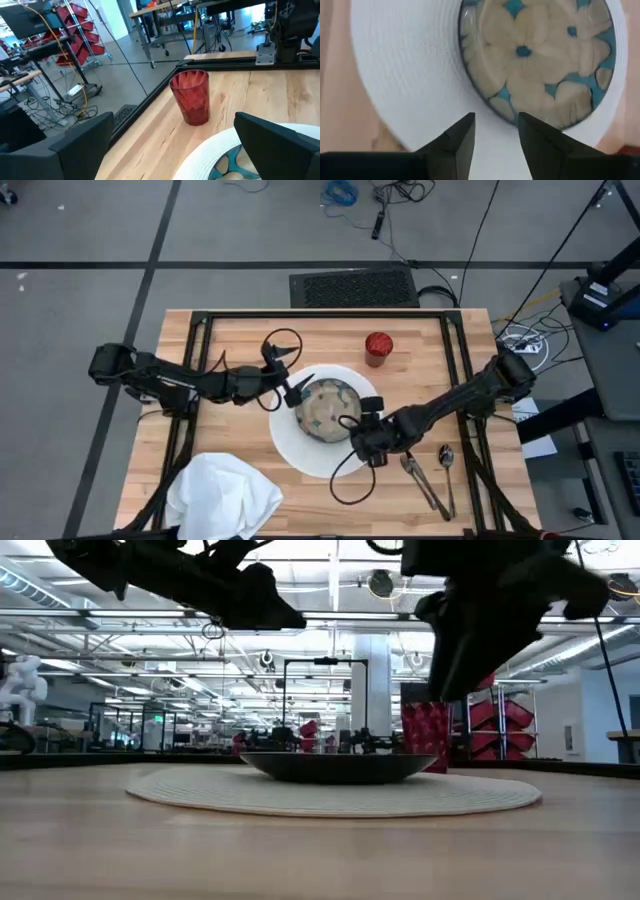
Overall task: Set table place
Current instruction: Put the decorated ceramic plate on the placemat
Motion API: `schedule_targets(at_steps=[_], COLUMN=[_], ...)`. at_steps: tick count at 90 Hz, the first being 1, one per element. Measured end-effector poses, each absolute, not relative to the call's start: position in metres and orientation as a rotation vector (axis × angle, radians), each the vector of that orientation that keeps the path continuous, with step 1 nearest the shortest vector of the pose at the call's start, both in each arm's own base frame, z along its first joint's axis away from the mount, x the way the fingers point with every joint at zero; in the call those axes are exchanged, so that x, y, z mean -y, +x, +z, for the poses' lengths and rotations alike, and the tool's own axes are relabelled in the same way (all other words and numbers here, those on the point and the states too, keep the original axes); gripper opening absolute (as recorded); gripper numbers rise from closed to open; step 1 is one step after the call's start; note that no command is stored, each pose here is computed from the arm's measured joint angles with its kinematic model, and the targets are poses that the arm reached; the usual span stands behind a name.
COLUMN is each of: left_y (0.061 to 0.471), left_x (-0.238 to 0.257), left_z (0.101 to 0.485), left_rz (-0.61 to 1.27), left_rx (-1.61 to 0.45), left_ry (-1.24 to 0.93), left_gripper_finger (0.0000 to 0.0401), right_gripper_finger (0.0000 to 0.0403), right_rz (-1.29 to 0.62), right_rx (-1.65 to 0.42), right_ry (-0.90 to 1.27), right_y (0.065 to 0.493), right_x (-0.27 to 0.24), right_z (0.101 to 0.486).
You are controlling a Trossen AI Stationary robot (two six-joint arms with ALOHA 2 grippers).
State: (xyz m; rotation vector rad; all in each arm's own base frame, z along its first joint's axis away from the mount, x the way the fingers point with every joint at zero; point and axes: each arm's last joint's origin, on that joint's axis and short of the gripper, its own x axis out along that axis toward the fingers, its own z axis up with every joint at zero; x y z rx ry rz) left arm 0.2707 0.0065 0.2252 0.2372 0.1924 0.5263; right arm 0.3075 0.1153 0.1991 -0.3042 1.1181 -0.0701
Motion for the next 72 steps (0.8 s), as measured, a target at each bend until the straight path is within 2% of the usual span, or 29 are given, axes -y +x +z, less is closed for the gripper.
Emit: schedule_targets(at_steps=[26, 47, 58, 72], left_y=[0.271, 0.271, 0.271, 0.271], left_x=[-0.007, -0.007, -0.007, -0.007], left_z=[0.225, 0.225, 0.225, 0.225], left_rz=[0.525, 0.525, 0.525, 0.526], left_rx=[-0.202, -0.204, -0.204, -0.205], left_ry=[0.256, 0.257, 0.257, 0.257], left_gripper_finger=[0.0400, 0.0400, 0.0400, 0.0400], right_gripper_finger=[0.0137, 0.0131, 0.0104, 0.0035], right_rz=[0.079, 0.021, 0.020, 0.009], right_rx=[-1.075, -1.111, -1.105, -1.080], right_ry=[-0.537, -0.752, -0.751, -0.800], right_y=[0.319, 0.326, 0.328, 0.330], right_x=[-0.120, -0.114, -0.116, -0.116], right_z=[0.151, 0.125, 0.120, 0.122])
